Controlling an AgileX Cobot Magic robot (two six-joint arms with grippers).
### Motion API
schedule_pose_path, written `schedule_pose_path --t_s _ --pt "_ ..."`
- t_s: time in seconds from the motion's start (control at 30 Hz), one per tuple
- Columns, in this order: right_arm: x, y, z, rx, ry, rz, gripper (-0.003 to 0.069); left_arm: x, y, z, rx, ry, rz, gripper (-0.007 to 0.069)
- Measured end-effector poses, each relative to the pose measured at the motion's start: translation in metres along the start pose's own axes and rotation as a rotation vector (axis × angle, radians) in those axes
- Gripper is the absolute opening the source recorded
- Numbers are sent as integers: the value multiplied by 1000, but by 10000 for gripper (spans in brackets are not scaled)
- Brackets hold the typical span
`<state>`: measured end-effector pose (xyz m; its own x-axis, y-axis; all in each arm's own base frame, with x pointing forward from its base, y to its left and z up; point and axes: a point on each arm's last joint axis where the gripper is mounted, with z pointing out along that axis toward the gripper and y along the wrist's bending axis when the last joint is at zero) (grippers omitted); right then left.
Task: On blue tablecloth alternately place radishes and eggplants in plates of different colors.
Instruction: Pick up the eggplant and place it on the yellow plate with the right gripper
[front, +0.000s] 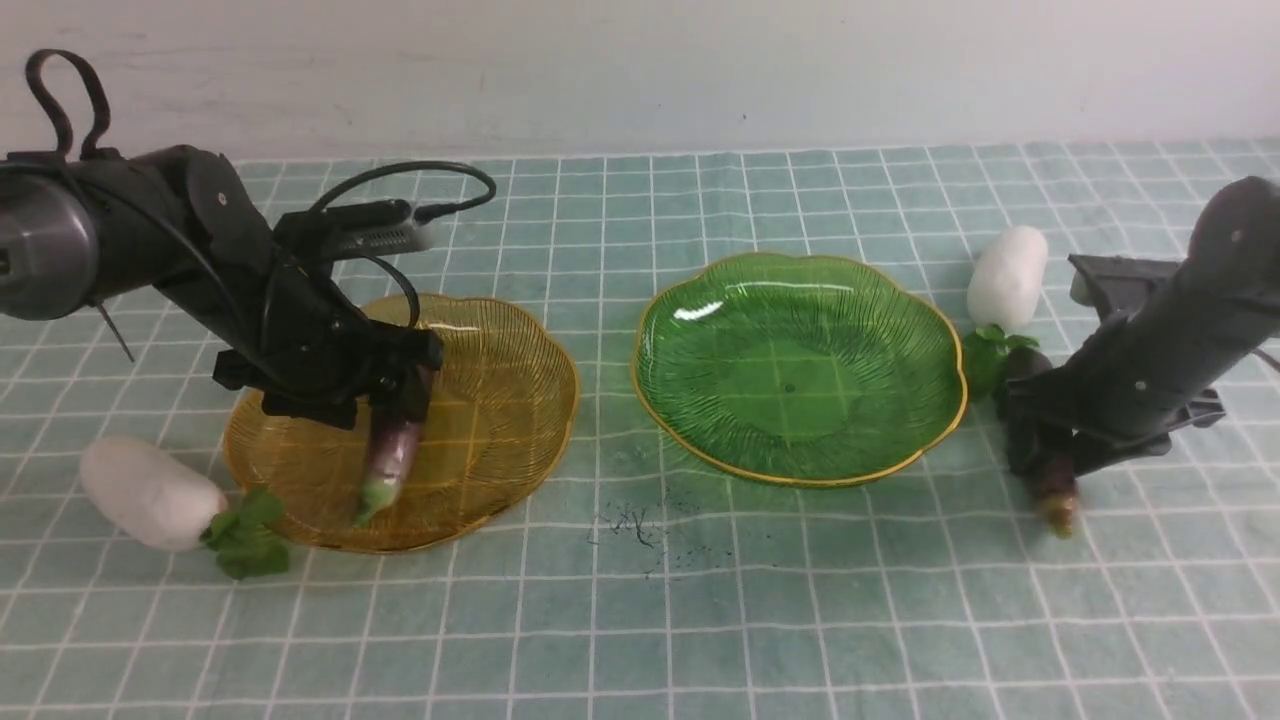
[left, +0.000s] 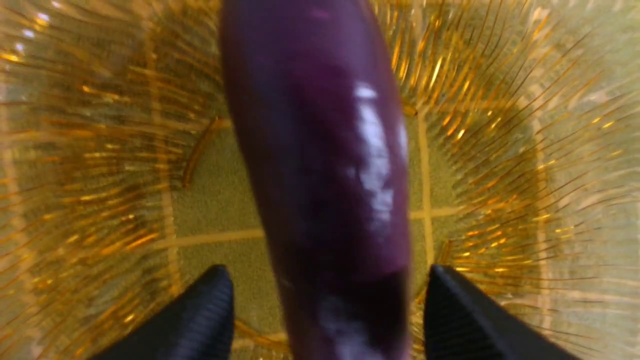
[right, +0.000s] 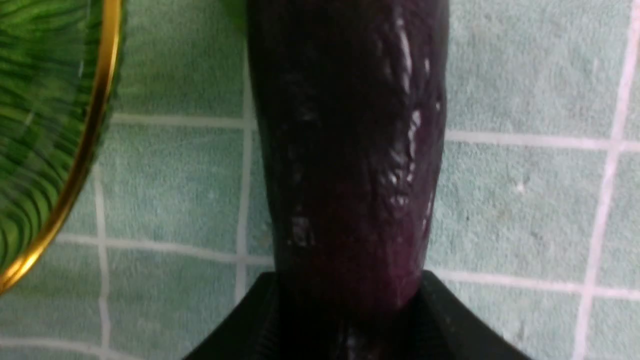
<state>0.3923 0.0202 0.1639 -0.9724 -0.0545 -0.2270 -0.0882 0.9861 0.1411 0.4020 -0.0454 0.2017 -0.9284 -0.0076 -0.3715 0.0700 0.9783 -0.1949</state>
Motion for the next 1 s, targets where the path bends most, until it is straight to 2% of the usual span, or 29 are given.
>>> schedule_pose_path --t_s 0.1,0.2,0.33,0.47,0.63,0.7,0.73,0.77,0.87,1.0 --pt "4 5 -32 5 19 10 292 -10 -4 -12 12 9 2 505" --pt "3 20 -68 -50 -62 35 292 -18 -5 -28 8 25 4 435" --pt "-2 68 -102 -198 -219 -46 292 -22 5 -53 -13 32 -11 162" --pt "-8 121 -109 -333 -280 -153 292 -22 27 -83 -39 -3 -67 27" --pt "-19 211 -92 -478 -288 -323 292 -11 63 -115 -54 -51 -187 -7" --pt "-25 235 -81 -501 -286 -361 292 -1 73 -124 -59 -56 -228 -8" --pt "-25 237 -80 -504 -285 -365 292 2 74 -123 -58 -51 -234 -8" --pt "-31 256 -67 -522 -278 -378 292 13 79 -126 -59 -52 -264 -8" --pt "-43 278 -41 -543 -257 -347 292 34 83 -127 -67 -58 -300 -8" --pt "-52 292 -16 -554 -238 -316 292 52 82 -123 -71 -47 -318 -8"
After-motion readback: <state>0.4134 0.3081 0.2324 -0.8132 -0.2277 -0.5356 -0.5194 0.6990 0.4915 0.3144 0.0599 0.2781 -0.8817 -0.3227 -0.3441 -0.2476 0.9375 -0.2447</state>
